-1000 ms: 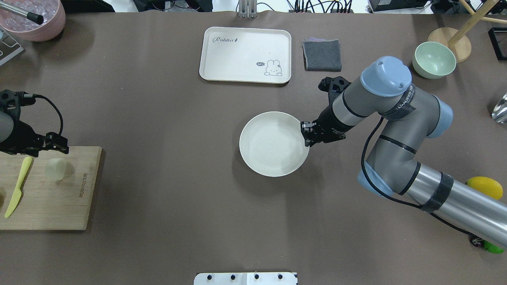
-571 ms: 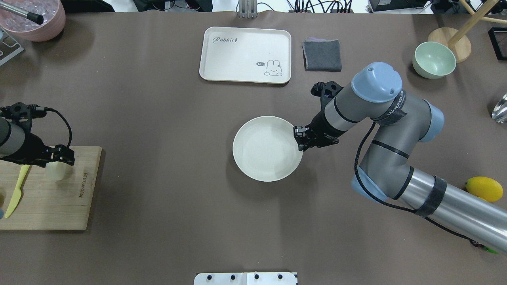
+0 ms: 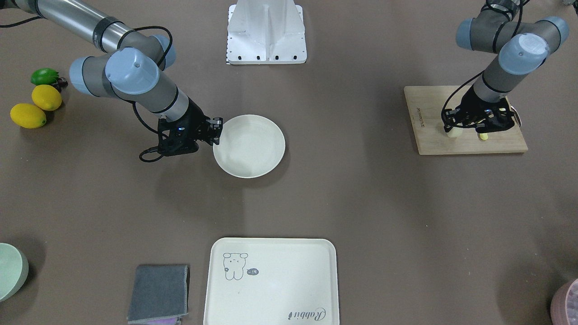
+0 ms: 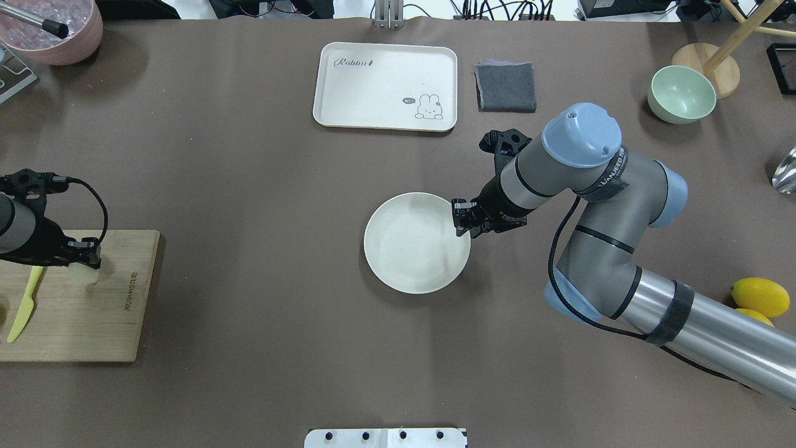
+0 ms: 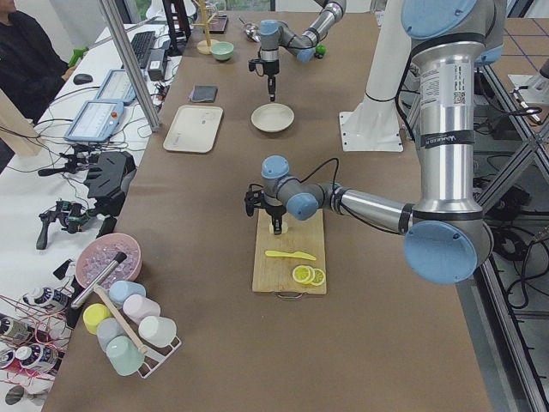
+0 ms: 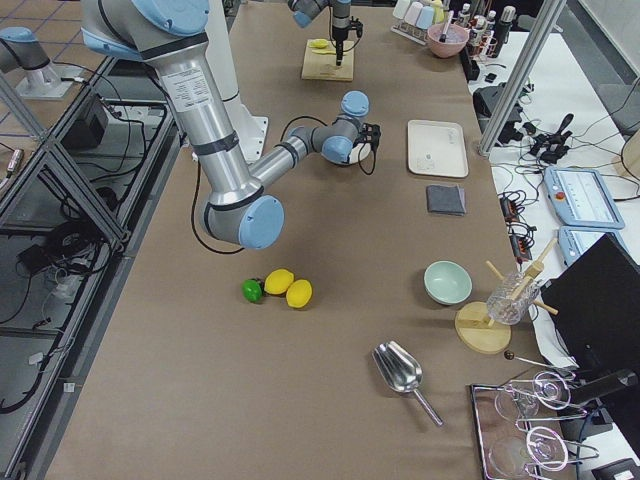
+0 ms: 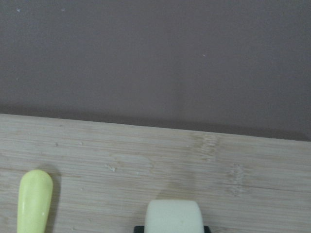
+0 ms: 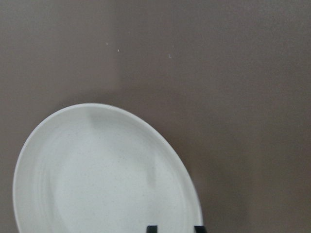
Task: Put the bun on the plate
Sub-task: 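Lift the bun with the left gripper while the right gripper releases the plate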
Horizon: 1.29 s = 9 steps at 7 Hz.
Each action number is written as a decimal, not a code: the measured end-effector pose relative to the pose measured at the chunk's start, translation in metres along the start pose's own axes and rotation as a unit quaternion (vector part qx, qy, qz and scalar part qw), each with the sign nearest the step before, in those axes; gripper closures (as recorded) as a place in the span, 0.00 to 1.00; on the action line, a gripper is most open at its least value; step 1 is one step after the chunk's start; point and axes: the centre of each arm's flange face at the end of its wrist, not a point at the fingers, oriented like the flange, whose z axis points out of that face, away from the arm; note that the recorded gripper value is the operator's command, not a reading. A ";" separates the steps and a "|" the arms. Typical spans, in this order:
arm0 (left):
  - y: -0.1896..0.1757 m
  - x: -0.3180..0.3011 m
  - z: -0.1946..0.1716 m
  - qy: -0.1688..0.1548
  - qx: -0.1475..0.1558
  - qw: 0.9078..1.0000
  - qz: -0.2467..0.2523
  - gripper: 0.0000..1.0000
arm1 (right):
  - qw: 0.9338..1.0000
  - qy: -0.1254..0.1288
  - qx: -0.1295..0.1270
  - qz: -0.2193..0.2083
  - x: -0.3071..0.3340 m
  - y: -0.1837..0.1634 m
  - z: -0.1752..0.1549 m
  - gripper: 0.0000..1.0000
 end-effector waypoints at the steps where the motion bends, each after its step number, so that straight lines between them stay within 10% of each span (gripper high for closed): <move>1: -0.001 0.008 -0.005 0.005 0.003 1.000 0.002 0.65 | 1.000 -0.001 0.011 0.002 0.001 -0.004 -0.006 0.00; 9: -0.047 0.386 -0.071 0.052 0.000 0.998 -0.018 0.63 | 0.995 0.062 0.015 -0.074 0.352 -0.049 -0.166 0.00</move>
